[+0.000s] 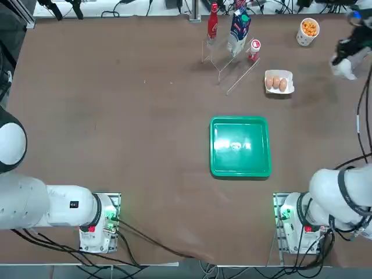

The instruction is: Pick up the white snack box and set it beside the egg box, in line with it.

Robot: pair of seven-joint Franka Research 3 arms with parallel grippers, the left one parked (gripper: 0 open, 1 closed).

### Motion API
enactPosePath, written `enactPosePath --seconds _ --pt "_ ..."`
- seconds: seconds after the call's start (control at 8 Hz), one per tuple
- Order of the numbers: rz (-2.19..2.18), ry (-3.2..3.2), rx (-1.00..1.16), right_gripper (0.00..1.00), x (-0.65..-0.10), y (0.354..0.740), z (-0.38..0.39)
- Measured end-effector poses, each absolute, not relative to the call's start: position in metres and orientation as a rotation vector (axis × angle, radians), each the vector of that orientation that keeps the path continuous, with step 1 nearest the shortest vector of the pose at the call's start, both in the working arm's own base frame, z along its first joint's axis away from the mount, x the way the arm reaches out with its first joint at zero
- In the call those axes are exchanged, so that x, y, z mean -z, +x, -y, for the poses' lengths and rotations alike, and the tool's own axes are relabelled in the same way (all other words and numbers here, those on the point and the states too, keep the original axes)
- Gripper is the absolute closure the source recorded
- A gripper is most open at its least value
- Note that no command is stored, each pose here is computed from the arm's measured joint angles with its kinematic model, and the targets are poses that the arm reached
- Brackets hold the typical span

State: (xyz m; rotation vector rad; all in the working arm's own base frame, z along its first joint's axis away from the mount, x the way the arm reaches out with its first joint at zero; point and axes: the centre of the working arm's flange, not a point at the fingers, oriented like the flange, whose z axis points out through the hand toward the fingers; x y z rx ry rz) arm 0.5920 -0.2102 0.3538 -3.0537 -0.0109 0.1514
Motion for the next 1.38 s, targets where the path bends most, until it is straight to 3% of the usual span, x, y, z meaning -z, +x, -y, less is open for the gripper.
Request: enactPosePath --seconds 0.38,1.0,1.38 --pt "-0.016 -3.225 -0.278 0.98 -0.294 0.621 0.151" --pt "-0.118 -3.215 -0.371 0.98 -0.255 0.608 0.146" --pt "-0.083 -3.223 -0.312 0.98 -0.244 0.61 0.125"
